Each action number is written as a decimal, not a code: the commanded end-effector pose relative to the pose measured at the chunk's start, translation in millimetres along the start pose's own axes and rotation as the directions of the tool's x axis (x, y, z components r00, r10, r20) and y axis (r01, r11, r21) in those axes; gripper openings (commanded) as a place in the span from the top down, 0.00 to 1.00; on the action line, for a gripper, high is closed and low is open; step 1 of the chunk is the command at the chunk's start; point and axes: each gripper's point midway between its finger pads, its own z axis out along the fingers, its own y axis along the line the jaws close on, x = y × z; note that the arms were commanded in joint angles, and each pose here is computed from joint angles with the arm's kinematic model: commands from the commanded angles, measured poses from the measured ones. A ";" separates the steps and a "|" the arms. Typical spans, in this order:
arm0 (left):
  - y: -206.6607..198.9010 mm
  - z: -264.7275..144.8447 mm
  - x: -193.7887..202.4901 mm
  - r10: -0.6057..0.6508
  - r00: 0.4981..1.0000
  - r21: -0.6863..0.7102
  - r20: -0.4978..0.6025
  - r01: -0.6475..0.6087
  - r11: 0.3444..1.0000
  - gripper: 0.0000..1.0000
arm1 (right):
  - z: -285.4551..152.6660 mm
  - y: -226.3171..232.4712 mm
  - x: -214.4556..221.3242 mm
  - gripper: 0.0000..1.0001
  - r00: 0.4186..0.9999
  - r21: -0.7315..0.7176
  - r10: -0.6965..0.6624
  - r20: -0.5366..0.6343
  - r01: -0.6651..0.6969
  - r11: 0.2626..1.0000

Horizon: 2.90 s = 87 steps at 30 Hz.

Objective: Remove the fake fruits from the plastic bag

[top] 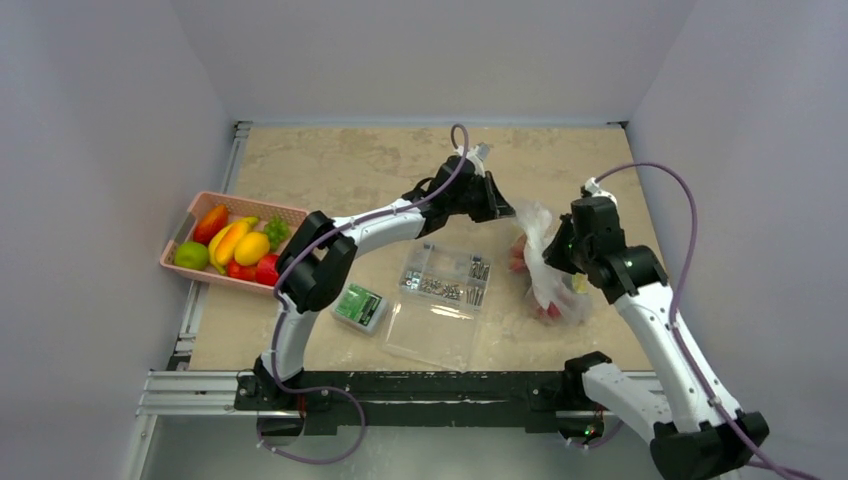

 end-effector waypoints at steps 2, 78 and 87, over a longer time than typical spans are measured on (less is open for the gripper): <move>-9.5 -9.3 -35.2 -0.029 0.996 0.052 0.087 0.025 0.998 1.00 | -67.6 -9.6 -47.1 1.00 0.929 -0.079 0.182 0.321 -0.165 0.983; -124.1 -56.4 -59.9 0.002 0.987 0.408 0.160 -0.068 0.911 1.00 | -143.0 -24.7 -76.2 0.22 0.863 -0.079 0.111 0.493 -0.082 0.993; -107.9 -59.2 -51.7 0.034 0.990 0.286 0.138 -0.073 0.955 1.00 | -84.9 -18.0 -79.0 0.03 0.961 0.123 -0.061 0.269 0.028 0.992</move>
